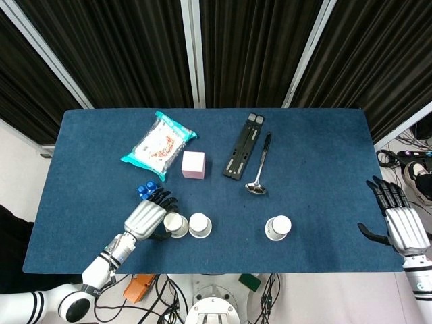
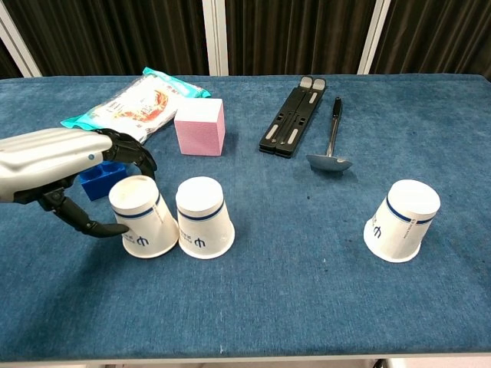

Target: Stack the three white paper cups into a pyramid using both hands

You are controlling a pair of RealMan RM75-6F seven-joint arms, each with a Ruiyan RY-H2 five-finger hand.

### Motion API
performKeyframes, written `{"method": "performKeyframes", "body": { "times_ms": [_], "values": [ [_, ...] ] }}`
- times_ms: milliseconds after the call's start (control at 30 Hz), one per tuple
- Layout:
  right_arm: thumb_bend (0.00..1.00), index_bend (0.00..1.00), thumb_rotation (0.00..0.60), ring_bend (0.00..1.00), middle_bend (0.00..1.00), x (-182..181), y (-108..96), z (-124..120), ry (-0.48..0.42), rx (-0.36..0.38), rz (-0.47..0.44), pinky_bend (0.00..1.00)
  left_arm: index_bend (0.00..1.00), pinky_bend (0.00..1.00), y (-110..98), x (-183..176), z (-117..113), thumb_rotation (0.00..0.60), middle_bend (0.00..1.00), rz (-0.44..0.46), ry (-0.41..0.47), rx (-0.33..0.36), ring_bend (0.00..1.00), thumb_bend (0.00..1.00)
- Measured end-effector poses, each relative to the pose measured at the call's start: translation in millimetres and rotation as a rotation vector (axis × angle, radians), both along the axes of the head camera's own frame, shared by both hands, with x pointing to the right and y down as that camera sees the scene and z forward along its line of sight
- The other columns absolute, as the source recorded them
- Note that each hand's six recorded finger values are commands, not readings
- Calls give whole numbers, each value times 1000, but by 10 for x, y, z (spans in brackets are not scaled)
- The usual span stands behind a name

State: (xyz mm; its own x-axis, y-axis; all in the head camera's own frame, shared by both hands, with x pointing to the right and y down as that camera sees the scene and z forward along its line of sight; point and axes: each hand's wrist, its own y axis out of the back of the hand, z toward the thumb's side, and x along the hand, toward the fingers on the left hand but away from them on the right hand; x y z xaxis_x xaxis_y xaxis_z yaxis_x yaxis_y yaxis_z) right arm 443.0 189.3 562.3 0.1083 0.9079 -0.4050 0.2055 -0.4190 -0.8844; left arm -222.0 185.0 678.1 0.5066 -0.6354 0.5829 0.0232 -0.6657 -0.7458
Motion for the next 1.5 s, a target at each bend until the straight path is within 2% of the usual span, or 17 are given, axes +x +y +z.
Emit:
{"method": "performKeyframes", "body": {
  "times_ms": [267, 500, 633, 733, 900, 1333, 1500],
  "values": [
    [367, 0, 600, 0, 0, -157, 1, 99, 5, -44, -65, 0, 238, 12, -18, -64, -114, 551, 169, -19, 7, 43, 90, 178],
    [367, 0, 600, 0, 0, -584, 14, 290, -29, -146, -232, 0, 238, 12, -96, -327, -341, 549, 169, -94, 13, 123, 90, 177],
    [367, 2, 600, 0, 0, -840, 3, 425, -8, -203, -341, 0, 238, 12, -129, -546, -460, 552, 169, -161, 12, 160, 90, 177],
    [367, 38, 600, 0, 0, -1018, 3, 534, 29, -239, -423, 0, 238, 12, -131, -721, -527, 552, 169, -211, 8, 175, 90, 177],
    [368, 159, 600, 0, 0, -1263, -14, 683, 87, -283, -527, 0, 238, 12, -104, -924, -548, 559, 169, -258, -12, 176, 89, 178],
    [435, 220, 600, 0, 10, -1589, -70, 887, 93, -331, -590, 0, 238, 12, -85, -1142, -543, 572, 169, -307, -38, 163, 88, 183],
    [463, 346, 600, 0, 38, -1669, -86, 943, 75, -345, -597, 0, 238, 12, -77, -1188, -540, 576, 169, -317, -42, 163, 88, 183]
  ]
}}
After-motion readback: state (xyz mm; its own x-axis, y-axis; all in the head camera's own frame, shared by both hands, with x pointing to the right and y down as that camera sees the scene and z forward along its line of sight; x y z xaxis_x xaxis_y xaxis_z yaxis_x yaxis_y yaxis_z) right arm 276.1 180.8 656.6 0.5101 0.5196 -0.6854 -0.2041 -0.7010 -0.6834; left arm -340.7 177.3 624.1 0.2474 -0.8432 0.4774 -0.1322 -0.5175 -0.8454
